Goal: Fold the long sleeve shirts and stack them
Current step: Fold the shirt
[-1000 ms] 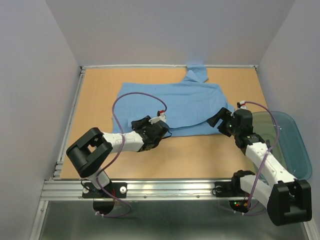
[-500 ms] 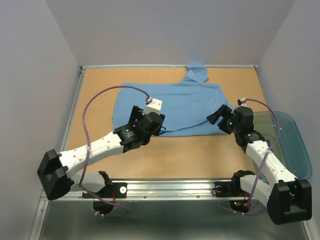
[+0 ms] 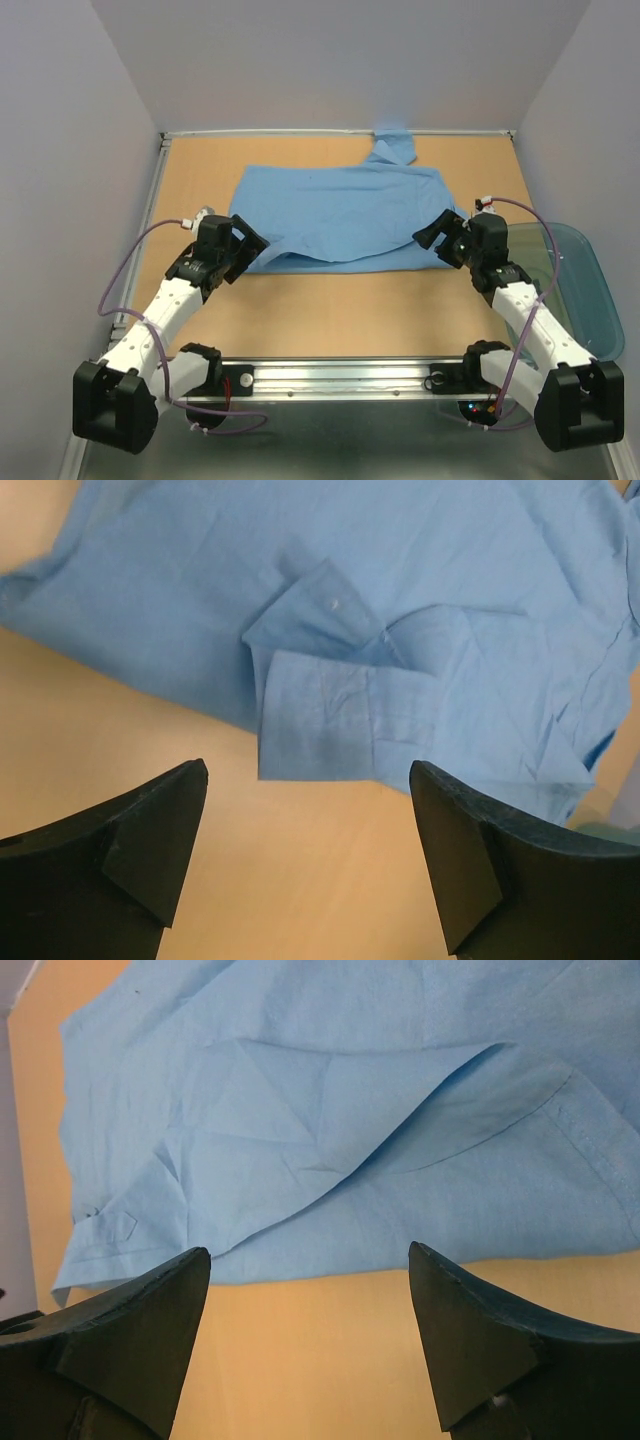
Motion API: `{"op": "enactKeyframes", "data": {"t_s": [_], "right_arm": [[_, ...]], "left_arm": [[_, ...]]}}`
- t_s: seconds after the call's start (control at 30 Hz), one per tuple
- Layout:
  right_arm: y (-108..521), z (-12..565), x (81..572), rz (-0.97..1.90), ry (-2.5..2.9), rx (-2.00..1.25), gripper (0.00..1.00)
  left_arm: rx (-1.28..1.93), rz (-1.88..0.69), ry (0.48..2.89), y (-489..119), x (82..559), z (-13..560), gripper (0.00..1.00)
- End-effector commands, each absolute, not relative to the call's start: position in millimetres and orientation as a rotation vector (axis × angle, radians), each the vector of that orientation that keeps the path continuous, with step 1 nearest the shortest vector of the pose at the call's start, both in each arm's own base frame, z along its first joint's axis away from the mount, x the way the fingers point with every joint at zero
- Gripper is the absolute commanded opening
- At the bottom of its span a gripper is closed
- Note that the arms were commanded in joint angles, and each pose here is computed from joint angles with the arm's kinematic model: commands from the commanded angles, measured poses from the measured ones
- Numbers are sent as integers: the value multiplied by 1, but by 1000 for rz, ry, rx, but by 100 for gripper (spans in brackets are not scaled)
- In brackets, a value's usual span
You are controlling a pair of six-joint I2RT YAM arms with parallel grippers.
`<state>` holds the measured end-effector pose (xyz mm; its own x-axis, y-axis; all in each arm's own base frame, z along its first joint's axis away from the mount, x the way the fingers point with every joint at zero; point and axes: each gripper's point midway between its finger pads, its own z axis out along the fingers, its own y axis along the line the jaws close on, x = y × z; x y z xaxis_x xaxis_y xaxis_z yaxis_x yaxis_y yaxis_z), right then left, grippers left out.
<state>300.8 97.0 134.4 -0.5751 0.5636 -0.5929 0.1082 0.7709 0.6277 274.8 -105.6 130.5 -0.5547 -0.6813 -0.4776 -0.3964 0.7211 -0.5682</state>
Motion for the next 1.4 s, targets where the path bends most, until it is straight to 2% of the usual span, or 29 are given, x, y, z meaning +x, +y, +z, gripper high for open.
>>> {"op": "enactKeyframes", "data": {"t_s": [0.0, 0.33, 0.5, 0.53, 0.6, 0.7, 0.8, 0.83, 0.93, 1.07, 1.2, 1.37], "right_arm": [[98, 171, 310, 723, 2022, 472, 85], [98, 167, 311, 718, 2034, 472, 85], [97, 164, 311, 709, 2040, 474, 85], [98, 163, 311, 711, 2042, 476, 85], [97, 165, 311, 710, 2039, 474, 85], [97, 163, 311, 710, 2043, 477, 85], [97, 163, 312, 709, 2044, 480, 85], [97, 164, 312, 708, 2043, 478, 85], [97, 165, 313, 708, 2040, 475, 85], [96, 166, 313, 699, 2037, 469, 85], [96, 167, 313, 698, 2034, 465, 85], [96, 167, 313, 697, 2032, 465, 85]], "left_arm": [[-970, -819, 2238, -129, 275, 126, 94], [-1073, -808, 2244, -126, 293, 100, 89], [-1103, -795, 2273, -128, 294, 83, 81], [-1107, -787, 2281, -127, 294, 80, 76], [-1111, -776, 2280, -126, 295, 79, 73], [-1115, -745, 2287, -123, 294, 73, 62], [-1094, -716, 2285, -120, 297, 72, 42], [-1084, -701, 2284, -118, 298, 72, 32], [-991, -640, 2280, -112, 309, 78, 19], [-796, -560, 2267, -109, 336, 99, 17], [-541, -478, 2177, -111, 377, 151, 17], [-205, -357, 2099, -121, 397, 191, 17]]}}
